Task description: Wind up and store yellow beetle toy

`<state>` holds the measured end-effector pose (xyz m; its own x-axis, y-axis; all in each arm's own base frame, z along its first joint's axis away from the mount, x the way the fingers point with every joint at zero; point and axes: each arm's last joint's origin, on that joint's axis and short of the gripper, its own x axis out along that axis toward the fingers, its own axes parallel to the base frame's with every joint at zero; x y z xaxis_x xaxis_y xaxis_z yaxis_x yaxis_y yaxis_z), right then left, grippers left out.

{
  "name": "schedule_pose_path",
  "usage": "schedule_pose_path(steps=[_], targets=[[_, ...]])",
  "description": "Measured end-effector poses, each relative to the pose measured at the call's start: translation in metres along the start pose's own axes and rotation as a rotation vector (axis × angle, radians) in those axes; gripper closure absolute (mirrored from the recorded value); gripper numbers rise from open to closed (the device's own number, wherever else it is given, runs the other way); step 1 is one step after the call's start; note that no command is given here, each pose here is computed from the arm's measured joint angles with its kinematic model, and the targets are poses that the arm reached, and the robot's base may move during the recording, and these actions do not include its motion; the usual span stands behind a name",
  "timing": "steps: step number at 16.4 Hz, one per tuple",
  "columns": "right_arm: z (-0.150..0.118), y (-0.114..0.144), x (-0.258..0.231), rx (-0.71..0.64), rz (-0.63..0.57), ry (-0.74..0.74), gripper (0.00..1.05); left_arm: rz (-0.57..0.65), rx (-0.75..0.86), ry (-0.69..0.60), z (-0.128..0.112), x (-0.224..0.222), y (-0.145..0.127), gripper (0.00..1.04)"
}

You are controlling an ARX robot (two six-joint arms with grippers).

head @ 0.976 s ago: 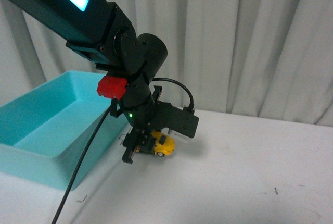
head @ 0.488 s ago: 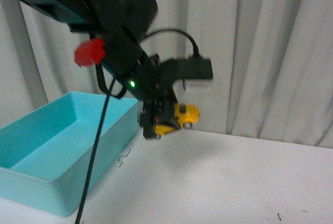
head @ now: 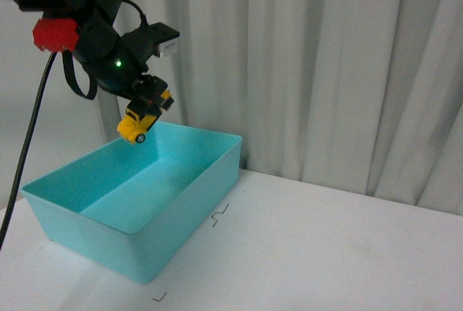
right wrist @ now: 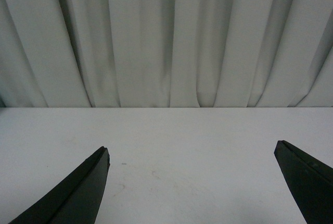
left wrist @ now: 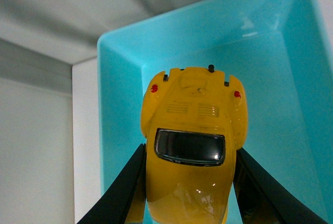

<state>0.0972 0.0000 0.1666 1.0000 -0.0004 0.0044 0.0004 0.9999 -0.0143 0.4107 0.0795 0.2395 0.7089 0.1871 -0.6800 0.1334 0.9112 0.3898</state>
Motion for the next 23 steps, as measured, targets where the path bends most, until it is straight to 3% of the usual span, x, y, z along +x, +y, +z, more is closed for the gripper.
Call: schedule_pose_path(steps=[9, 13, 17, 23], targets=[[0.0, 0.0, 0.0, 0.0, 0.0, 0.0, 0.07, 0.045, -0.061, 0.097, -0.014, 0.034, -0.011, 0.64], [0.0, 0.0, 0.0, 0.0, 0.0, 0.0, 0.07, 0.086, -0.014, 0.241, -0.035, 0.126, -0.032, 0.64], [0.0, 0.0, 0.0, 0.0, 0.0, 0.0, 0.07, 0.038, -0.026, 0.312, -0.044, 0.142, -0.027, 0.63], [0.0, 0.0, 0.0, 0.0, 0.0, 0.0, 0.07, -0.07, -0.11, 0.303, -0.04, 0.139, -0.03, 0.05]])
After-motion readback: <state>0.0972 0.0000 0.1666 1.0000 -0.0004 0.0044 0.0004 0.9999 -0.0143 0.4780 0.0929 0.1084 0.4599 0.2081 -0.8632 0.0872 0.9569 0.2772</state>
